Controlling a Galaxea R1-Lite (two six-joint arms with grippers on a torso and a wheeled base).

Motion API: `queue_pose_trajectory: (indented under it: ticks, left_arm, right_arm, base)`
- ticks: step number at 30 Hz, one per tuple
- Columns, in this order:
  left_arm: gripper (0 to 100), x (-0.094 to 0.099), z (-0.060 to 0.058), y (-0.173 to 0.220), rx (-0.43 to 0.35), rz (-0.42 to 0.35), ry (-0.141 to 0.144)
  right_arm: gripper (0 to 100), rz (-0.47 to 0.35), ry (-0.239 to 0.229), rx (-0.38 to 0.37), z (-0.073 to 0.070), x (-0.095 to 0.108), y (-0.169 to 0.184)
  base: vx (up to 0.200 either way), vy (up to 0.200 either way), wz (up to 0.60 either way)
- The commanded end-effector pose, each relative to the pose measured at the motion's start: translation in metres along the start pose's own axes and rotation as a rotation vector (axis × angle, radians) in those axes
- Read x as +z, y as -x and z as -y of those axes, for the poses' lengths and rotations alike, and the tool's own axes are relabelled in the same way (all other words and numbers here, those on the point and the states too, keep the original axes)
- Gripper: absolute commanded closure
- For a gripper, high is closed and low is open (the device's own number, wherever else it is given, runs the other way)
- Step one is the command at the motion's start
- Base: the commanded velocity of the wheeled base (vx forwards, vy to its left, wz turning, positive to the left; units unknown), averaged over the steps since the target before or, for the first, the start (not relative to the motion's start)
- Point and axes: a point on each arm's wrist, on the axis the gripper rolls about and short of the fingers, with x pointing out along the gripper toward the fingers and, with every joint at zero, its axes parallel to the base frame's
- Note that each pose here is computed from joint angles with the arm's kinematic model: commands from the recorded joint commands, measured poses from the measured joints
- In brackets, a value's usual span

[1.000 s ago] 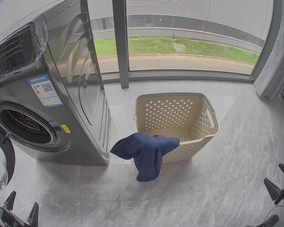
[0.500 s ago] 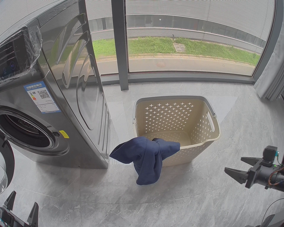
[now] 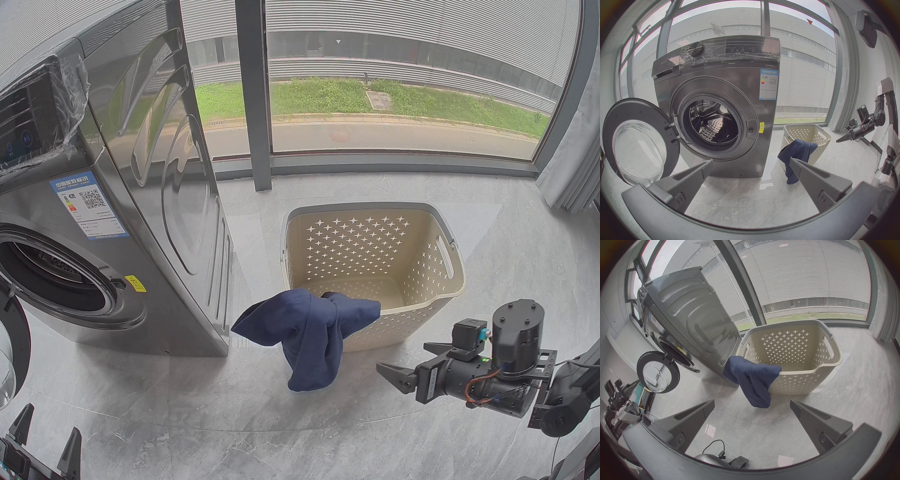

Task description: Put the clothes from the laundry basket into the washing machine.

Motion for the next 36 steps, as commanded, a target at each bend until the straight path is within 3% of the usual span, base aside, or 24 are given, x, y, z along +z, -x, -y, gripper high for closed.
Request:
queue_pose_trajectory:
  ticks: [1,15,21,36]
  left_arm:
    - [0,-0.004,0.0,-0.001,0.001,-0.008,0.0]
    - [0,-0.004,0.0,-0.001,0.001,-0.008,0.0]
    - [0,-0.004,0.0,-0.001,0.001,-0.008,0.0]
    - [0,-0.004,0.0,-0.001,0.001,-0.008,0.0]
  right_arm:
    - [0,-0.058,0.015,0.004,-0.009,-0.01,-0.03]
    - [0,-0.064,-0.021,0.028,-0.024,-0.01,-0.069]
    - [0,-0.084,-0.068,0.011,-0.024,-0.017,-0.096]
    - [0,-0.062,-0.106,-0.019,-0.016,-0.019,-0.158]
  base:
    - [0.0,0.0,0.0]
    - [0.0,0.0,0.0]
    - [0.0,0.0,0.0]
    - [0.0,0.0,0.0]
